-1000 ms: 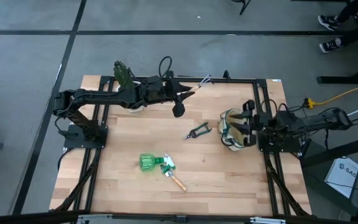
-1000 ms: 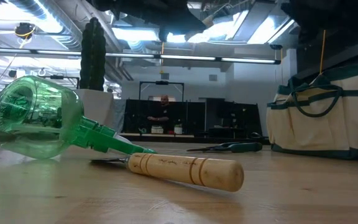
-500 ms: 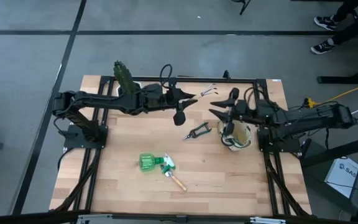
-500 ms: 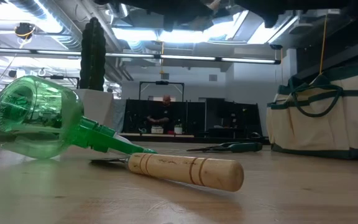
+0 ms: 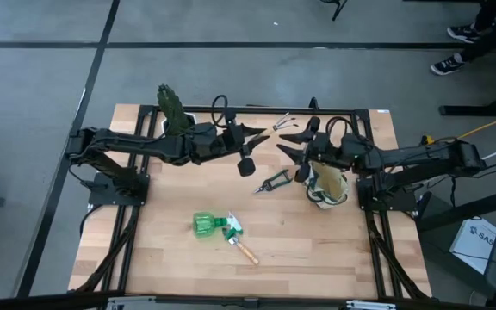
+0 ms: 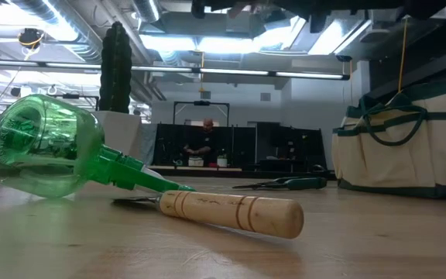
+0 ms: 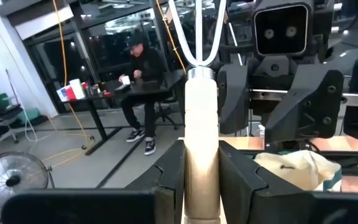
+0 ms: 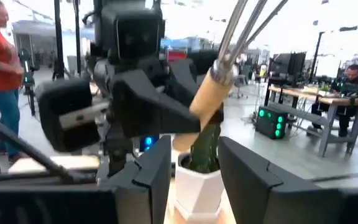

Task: Pick & Place Garden tools in Gardening bag
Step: Put the brown hand rake into the gardening bag

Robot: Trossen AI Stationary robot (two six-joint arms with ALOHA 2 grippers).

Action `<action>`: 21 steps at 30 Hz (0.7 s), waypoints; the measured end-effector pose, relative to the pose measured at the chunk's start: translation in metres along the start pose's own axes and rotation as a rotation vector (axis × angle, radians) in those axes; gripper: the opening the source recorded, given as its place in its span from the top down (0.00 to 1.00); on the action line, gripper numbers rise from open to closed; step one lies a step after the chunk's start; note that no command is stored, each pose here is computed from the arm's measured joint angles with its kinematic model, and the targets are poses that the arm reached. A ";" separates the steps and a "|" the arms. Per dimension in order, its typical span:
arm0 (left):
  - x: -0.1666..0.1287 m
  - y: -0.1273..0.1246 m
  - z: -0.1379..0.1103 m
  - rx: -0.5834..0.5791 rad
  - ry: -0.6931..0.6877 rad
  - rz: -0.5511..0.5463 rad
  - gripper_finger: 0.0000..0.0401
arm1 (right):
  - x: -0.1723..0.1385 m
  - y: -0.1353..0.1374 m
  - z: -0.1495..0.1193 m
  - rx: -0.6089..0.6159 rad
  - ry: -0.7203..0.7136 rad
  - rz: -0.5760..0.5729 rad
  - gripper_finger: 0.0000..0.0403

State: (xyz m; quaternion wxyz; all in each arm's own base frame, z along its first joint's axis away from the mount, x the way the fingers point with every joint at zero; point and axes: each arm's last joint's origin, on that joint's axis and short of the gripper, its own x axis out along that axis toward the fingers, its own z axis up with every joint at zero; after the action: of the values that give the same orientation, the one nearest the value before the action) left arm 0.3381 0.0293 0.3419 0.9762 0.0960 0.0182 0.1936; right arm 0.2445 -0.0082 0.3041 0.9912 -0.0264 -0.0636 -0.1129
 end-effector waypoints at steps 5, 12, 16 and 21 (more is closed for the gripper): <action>-0.001 -0.004 0.000 -0.003 0.000 -0.035 0.84 | 0.001 0.000 0.007 0.017 -0.077 -0.004 0.66; -0.001 -0.008 0.000 -0.025 -0.016 -0.136 0.84 | 0.001 -0.001 0.007 0.018 -0.087 0.004 0.66; -0.001 -0.009 0.000 -0.033 -0.013 -0.146 0.84 | 0.001 0.001 0.008 0.015 -0.092 0.068 0.66; 0.005 -0.012 -0.007 -0.055 -0.008 -0.207 0.84 | 0.004 0.003 0.005 0.014 -0.098 0.098 0.66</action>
State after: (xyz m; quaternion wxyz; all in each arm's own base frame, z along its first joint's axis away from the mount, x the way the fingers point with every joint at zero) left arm 0.3466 0.0212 0.3330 0.9933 0.0678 0.0188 0.0916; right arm 0.2482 -0.0060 0.3094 0.9914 -0.0280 -0.1114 -0.0626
